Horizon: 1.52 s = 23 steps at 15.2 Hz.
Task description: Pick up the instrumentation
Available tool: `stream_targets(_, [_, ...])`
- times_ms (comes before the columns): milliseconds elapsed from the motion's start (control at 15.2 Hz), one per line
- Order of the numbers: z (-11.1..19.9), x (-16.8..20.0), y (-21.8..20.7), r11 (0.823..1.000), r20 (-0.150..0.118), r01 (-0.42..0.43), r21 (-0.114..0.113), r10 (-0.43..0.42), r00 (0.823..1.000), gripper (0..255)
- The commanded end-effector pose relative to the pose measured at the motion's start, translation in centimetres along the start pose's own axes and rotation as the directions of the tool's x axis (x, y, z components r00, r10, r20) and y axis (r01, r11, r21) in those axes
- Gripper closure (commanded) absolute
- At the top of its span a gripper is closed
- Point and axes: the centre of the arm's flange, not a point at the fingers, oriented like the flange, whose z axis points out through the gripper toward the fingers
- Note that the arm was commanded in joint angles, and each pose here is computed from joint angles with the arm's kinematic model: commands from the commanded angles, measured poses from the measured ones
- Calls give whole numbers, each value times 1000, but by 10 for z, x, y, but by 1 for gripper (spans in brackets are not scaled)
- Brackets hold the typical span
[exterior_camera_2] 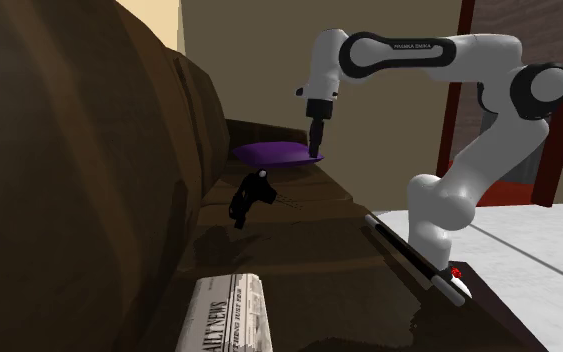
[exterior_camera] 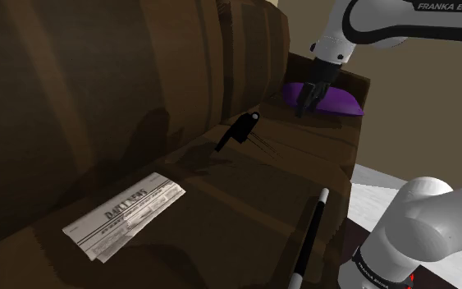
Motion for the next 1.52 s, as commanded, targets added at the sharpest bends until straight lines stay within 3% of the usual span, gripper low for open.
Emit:
stream_targets(0, [0,0,0,1000,0,0,0,0,1000,0])
stream_targets(132, [18,1,-18,997,-67,69,-17,-70,995,0])
stream_targets(330, [45,3,-44,984,-165,169,-51,-175,971,0])
stream_targets(462, [64,4,-61,969,-227,233,-79,-245,943,0])
stream_targets(660, [92,5,-87,938,-313,322,-128,-346,884,0])
stream_targets(1320, [132,1,-86,937,-315,323,-129,-348,883,0])
stream_targets(1386, [133,0,-86,937,-315,323,-129,-348,883,255])
stream_targets(1452, [132,1,-85,937,-315,323,-129,-348,883,255])
